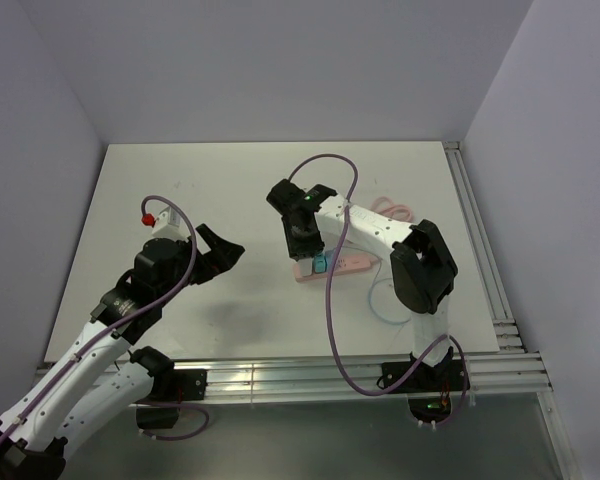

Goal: Insert the plug

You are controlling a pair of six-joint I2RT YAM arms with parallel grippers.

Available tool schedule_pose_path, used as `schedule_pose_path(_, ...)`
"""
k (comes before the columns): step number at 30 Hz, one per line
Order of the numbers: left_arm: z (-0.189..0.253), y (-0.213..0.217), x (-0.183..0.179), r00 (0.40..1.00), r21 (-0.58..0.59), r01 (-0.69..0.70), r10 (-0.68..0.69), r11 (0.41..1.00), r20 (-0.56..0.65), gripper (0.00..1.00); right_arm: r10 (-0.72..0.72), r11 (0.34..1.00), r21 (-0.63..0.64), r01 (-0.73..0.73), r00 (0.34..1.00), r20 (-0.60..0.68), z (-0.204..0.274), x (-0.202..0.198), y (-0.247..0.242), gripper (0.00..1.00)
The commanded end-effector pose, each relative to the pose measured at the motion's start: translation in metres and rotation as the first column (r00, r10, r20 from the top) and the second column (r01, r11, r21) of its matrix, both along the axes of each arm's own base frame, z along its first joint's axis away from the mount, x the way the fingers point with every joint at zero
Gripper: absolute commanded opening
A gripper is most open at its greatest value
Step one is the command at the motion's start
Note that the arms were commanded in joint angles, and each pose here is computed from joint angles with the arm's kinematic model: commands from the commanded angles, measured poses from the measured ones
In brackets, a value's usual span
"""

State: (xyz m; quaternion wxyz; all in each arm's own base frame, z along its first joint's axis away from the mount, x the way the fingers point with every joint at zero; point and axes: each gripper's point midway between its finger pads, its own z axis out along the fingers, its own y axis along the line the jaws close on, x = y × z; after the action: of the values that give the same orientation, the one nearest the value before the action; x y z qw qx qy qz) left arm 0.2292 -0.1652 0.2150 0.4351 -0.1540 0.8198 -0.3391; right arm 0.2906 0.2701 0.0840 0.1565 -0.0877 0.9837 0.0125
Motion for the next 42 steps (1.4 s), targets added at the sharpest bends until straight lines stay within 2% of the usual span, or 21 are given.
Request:
schedule_pose_path(1,0.010,-0.003,0.001,0.999,-0.020,0.019,-0.018,1.000,0.032,0.99,-0.014,0.991,-0.136,0.018,0.999,0.029,0.009,0.001,-0.034,0.00)
schedule_pose_path(6,0.009,0.000,0.000,1.000,-0.012,0.010,-0.009,1.000,0.030,1.00,-0.013,0.989,-0.144,0.017,1.000,0.028,0.009,-0.003,-0.038,0.00)
schedule_pose_path(10,0.009,-0.002,0.000,0.999,-0.021,0.015,-0.015,1.000,0.032,0.99,-0.006,0.995,-0.099,0.012,0.998,0.055,0.019,-0.001,-0.031,0.00)
schedule_pose_path(16,0.009,-0.003,0.000,0.999,-0.024,0.017,-0.016,1.000,0.030,0.99,-0.017,0.990,-0.139,0.024,0.999,0.051,0.019,-0.001,-0.038,0.00)
schedule_pose_path(22,0.009,-0.003,0.000,0.999,-0.030,0.017,-0.016,0.999,0.032,0.99,0.003,0.995,-0.100,0.000,0.999,0.032,0.009,-0.001,-0.029,0.00)
schedule_pose_path(29,0.009,-0.002,0.000,0.999,-0.023,0.011,-0.011,1.000,0.032,0.99,0.021,1.000,-0.023,-0.019,0.998,0.067,0.012,0.006,-0.014,0.00)
schedule_pose_path(42,0.011,0.000,-0.002,0.999,-0.026,0.010,-0.009,1.000,0.038,0.99,0.046,0.999,-0.003,-0.046,0.999,-0.021,0.000,-0.012,-0.016,0.00)
